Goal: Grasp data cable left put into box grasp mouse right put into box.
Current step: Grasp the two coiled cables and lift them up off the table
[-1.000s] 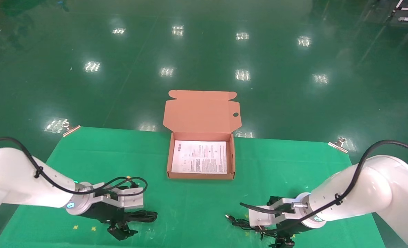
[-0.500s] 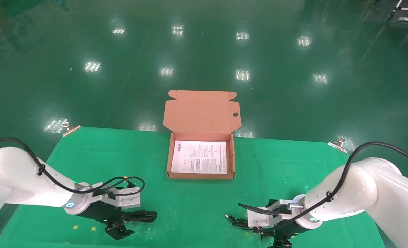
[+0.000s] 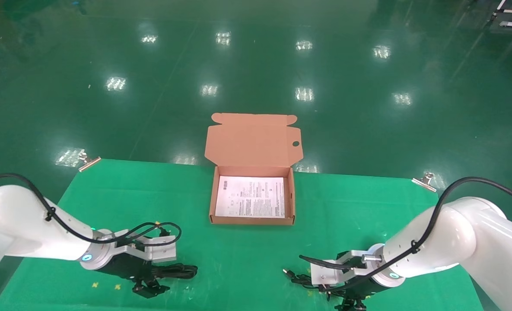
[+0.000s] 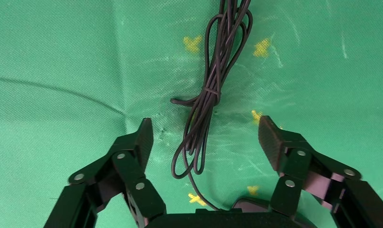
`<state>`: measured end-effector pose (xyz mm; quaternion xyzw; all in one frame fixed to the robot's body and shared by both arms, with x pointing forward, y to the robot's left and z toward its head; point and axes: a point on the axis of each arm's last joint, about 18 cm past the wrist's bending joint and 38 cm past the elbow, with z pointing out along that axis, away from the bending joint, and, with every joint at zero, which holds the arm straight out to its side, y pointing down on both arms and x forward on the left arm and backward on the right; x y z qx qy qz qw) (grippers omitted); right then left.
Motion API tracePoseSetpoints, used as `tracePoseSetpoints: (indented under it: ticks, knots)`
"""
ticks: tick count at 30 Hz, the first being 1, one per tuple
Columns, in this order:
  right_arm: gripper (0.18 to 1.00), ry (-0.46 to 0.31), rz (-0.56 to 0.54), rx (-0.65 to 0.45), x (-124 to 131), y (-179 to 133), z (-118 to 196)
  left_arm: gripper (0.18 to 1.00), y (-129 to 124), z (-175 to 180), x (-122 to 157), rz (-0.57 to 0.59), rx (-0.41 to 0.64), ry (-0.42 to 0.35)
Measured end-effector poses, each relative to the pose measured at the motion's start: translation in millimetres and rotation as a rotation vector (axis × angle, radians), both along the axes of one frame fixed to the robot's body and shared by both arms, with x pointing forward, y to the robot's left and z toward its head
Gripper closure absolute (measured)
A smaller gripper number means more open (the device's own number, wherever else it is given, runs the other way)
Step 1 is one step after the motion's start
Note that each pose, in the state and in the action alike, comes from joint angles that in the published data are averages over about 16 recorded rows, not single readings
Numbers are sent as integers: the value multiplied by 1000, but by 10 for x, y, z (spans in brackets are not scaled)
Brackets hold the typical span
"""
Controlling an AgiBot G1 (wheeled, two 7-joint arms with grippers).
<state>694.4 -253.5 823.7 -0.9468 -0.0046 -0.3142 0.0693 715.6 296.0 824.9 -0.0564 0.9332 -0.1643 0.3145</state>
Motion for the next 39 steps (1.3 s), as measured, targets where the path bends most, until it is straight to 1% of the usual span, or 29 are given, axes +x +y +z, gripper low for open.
tracePoseSetpoints:
  ticks: [4,10,12,15,18,21,26,28,32,35,39]
  knots:
    - [386,0,1,-1,-2,-1,2,388,0,-1,-2,-1,0,0]
    - [516,-1,1,-2,-5,-2,5,511,-1,0,-4,-2,0,0]
    - [570,-1,2,-2,-5,-2,6,547,-1,0,-5,-3,-1,0]
    - [635,-1,2,-2,-6,-2,7,628,-2,0,-5,-3,-1,0]
    - [698,-1,2,-2,-6,-2,8,683,-3,1,-6,-4,-1,-1]
    - [765,-1,2,-3,-6,-3,8,755,-3,1,-6,-4,-1,0]
    - [848,-1,2,-3,-7,-4,8,829,-4,1,-7,-4,-1,0]
    - [869,-1,2,-3,-7,-4,8,861,-4,1,-7,-4,-1,0]
    - [915,-12,-2,-1,3,-20,64,889,9,32,-4,-6,0,-8]
    - [937,-42,-14,4,21,-64,208,904,33,100,2,-9,2,-24]
    - [959,-120,-34,11,40,-154,559,910,78,268,20,-16,9,-70]
